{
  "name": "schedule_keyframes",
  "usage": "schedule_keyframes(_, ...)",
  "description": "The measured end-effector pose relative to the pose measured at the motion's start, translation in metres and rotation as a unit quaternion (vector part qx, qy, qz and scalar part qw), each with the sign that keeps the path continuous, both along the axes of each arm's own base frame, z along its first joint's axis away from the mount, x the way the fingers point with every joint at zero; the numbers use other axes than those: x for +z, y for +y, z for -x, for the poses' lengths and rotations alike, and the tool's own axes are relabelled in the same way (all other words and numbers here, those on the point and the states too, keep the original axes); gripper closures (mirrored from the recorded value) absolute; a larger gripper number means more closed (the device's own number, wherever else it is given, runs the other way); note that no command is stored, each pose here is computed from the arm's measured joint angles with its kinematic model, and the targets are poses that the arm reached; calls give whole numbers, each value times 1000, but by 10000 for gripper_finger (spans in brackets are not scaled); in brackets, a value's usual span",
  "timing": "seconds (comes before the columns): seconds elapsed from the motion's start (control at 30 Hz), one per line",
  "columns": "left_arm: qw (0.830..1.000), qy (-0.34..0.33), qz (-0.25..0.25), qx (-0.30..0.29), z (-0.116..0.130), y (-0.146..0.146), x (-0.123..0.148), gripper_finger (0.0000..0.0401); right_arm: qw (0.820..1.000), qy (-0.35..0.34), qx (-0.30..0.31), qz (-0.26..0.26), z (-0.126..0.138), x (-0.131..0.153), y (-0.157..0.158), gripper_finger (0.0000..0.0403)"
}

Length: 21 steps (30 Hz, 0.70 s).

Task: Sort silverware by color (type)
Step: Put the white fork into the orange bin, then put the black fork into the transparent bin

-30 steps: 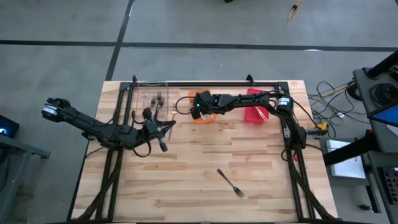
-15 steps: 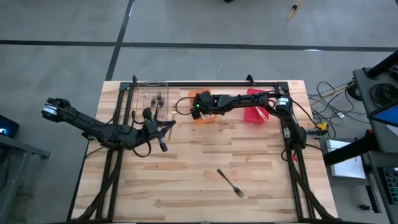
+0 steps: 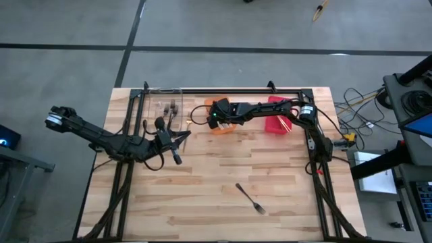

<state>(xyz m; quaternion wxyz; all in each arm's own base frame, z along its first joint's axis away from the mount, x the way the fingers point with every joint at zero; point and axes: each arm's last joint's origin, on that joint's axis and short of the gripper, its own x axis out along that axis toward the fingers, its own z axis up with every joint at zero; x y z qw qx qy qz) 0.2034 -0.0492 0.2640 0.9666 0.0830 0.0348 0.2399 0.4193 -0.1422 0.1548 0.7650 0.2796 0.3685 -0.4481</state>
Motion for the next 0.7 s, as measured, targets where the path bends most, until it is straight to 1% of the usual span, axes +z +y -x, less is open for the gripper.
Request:
schedule_keyframes(0.4, 1000, 0, 0, 0, 0, 0, 0, 401, 1000, -6, -4, -1, -1, 0, 0, 321)
schedule_keyframes(0.7, 1000, 0, 0, 0, 0, 0, 0, 401, 1000, -13, -4, 2, -2, 1, -1, 312)
